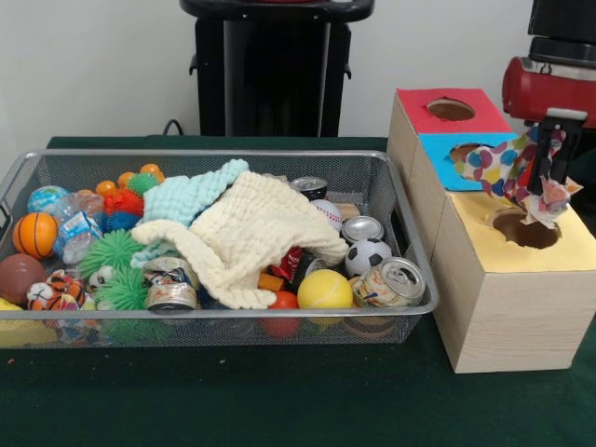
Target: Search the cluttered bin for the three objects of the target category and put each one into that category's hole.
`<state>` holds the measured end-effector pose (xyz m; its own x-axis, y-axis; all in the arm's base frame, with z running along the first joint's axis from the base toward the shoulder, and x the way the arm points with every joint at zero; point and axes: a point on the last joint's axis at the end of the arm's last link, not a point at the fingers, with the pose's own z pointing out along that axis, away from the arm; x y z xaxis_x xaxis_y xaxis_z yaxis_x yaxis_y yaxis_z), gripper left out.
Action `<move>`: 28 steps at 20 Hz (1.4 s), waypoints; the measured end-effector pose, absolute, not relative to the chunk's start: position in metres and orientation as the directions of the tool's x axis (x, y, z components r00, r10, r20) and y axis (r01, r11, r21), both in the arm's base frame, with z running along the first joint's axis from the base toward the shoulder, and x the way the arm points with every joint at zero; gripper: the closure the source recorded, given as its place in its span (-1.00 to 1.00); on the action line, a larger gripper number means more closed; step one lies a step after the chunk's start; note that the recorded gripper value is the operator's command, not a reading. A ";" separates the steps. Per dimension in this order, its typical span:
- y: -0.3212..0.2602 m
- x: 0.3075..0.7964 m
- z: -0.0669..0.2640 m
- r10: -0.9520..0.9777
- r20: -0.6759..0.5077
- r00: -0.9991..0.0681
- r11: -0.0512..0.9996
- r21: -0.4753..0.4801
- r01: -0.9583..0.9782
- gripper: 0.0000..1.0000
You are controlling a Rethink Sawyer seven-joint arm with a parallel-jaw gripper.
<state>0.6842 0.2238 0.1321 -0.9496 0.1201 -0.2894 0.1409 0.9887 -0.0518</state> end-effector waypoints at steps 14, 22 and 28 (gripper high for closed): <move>0.217 0.684 0.109 0.126 -0.290 -0.949 0.988 -0.054 0.147 1.00; 0.219 0.683 0.110 0.121 -0.313 -0.942 0.987 -0.059 0.146 1.00; 0.223 0.687 0.110 0.122 -0.345 -0.931 0.988 -0.046 0.146 1.00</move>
